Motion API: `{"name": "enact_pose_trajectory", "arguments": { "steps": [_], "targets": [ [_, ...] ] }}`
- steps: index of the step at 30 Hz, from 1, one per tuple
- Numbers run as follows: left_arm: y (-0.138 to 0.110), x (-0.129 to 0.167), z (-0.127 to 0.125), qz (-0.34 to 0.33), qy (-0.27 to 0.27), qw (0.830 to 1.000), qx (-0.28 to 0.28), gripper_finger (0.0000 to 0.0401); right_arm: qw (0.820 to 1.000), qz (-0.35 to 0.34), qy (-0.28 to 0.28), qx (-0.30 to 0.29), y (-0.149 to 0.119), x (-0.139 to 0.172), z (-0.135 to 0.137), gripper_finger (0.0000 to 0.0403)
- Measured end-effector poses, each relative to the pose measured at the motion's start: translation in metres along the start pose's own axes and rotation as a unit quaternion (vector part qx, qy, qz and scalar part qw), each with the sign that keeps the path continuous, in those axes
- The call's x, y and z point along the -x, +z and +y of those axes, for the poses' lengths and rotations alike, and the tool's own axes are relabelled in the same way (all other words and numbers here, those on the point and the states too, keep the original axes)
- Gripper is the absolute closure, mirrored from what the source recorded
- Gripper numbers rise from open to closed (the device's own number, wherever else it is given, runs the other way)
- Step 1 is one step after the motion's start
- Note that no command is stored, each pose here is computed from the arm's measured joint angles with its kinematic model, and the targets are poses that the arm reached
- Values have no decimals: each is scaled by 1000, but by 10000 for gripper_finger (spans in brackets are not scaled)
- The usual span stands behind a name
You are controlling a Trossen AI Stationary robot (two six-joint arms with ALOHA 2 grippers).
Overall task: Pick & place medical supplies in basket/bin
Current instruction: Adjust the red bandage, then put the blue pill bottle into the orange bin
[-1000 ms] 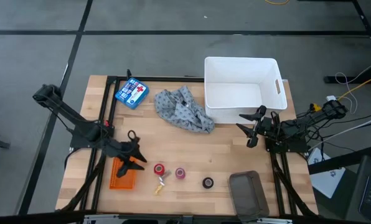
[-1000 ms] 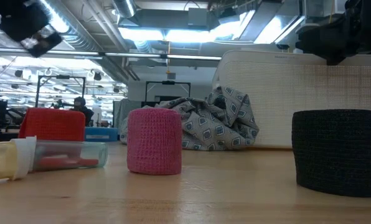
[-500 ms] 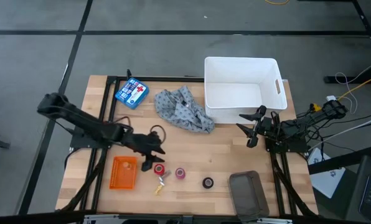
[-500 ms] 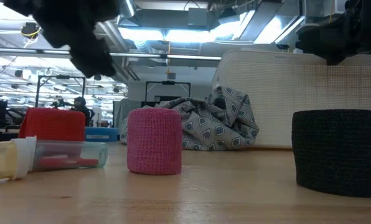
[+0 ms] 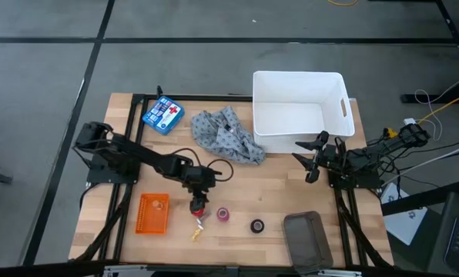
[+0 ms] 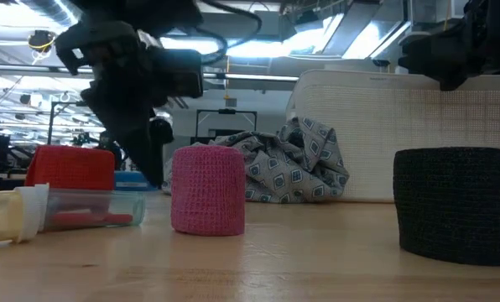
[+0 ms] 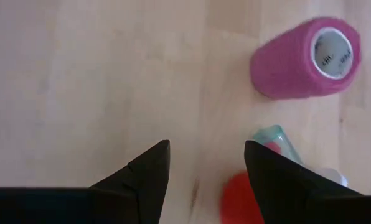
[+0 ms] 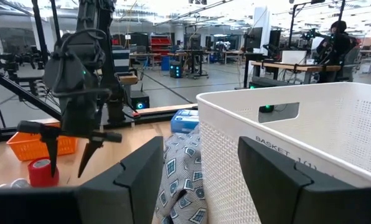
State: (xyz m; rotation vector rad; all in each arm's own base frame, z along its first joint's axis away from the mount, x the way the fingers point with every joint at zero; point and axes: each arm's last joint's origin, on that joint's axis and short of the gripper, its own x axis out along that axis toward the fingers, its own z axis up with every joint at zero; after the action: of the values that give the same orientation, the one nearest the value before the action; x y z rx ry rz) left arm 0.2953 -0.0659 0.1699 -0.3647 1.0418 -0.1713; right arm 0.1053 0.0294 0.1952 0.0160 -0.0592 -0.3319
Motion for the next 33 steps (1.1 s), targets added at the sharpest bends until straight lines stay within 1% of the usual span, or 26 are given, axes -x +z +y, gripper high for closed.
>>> {"name": "enact_pose_trajectory", "arguments": {
  "steps": [8, 14, 18, 21, 24, 27, 31, 33],
  "targets": [
    [-7, -4, -5, 26, -1, 1000, -5, 196, 1000, 1, 0, 19, 0, 0, 0, 194],
    [-24, -4, -11, 105, -3, 994, 15, 196, 1000, 0, -2, 28, 0, 0, 0, 194],
    [-31, -3, -15, 129, 4, 992, 16, 196, 1000, 0, -2, 28, 0, 0, 0, 194],
    [-29, -1, -15, 112, 21, 993, 15, 196, 1000, 0, -2, 28, 0, 0, 0, 194],
    [-23, 3, -13, 71, 45, 996, 16, 196, 1000, 0, -2, 27, 0, 0, 0, 194],
    [-14, 10, -10, 31, 45, 998, 21, 196, 1000, -1, -2, 27, 0, 0, 0, 194],
    [-4, 13, -7, -13, 35, 998, 49, 196, 1000, -4, -2, 24, 1, 0, 0, 194],
    [-4, 13, -6, -19, 54, 996, 64, 196, 1000, -4, -4, 23, 1, 0, 0, 194]
  ]
}}
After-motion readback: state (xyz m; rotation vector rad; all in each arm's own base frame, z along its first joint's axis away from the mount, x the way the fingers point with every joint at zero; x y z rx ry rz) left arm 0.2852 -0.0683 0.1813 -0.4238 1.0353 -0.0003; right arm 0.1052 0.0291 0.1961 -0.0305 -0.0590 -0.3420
